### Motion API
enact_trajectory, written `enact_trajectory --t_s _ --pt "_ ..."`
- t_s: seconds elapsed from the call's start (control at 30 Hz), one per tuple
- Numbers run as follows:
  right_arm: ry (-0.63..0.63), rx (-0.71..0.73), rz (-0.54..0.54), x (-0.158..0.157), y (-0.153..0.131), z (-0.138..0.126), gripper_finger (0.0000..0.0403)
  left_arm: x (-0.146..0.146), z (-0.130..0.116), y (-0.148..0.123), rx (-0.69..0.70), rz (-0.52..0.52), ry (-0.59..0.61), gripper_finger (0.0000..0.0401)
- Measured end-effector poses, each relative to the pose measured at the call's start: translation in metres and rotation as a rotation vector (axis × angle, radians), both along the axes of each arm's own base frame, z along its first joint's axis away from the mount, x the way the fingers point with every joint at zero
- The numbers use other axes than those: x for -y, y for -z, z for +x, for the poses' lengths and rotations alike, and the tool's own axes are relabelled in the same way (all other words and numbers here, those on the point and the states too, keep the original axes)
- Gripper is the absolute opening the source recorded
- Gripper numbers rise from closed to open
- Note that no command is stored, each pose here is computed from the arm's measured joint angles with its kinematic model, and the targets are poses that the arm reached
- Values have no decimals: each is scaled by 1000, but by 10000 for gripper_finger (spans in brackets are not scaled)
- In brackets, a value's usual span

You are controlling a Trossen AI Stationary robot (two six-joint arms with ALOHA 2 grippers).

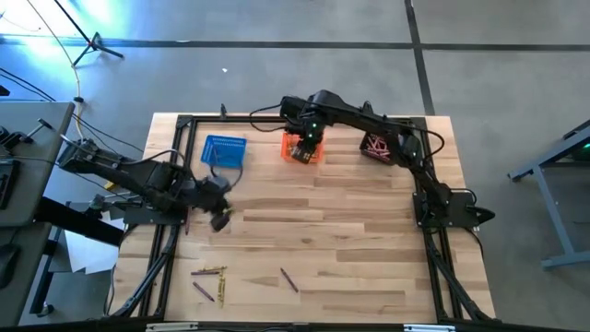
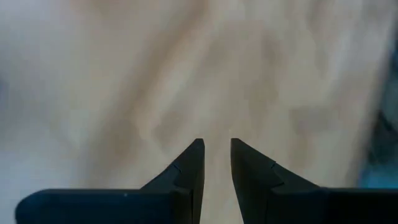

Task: Sort crayons
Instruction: Put the violet crayon into the blue bin

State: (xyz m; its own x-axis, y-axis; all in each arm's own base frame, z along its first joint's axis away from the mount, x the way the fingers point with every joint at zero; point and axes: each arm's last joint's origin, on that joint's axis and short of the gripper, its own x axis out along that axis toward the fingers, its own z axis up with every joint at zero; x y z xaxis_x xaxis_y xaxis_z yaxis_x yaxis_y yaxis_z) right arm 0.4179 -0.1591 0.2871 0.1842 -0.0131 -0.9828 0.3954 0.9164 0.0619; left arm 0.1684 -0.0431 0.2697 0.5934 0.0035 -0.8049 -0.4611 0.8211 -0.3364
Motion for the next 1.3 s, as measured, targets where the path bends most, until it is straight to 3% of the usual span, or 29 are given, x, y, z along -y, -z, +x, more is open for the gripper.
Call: enact_trajectory --t_s 0.1,0.3,0.57,0.83,1.03,1.3 --pt "-50 46 -11 -24 -16 2 99 10 -11 5 -153 -189 112 65" --pt "-32 26 -28 -75 -27 4 99 34 -25 8 -268 -268 215 65" --pt "-15 5 -58 -143 -27 9 99 75 -41 19 -371 -242 323 65" --pt "28 15 -36 -199 -27 8 99 124 -45 50 -479 -141 448 65" --pt "76 26 -49 -226 -28 4 99 159 -48 73 -480 -102 598 65" --pt "35 27 -50 -246 -28 1 99 197 -48 102 -430 -144 703 65"
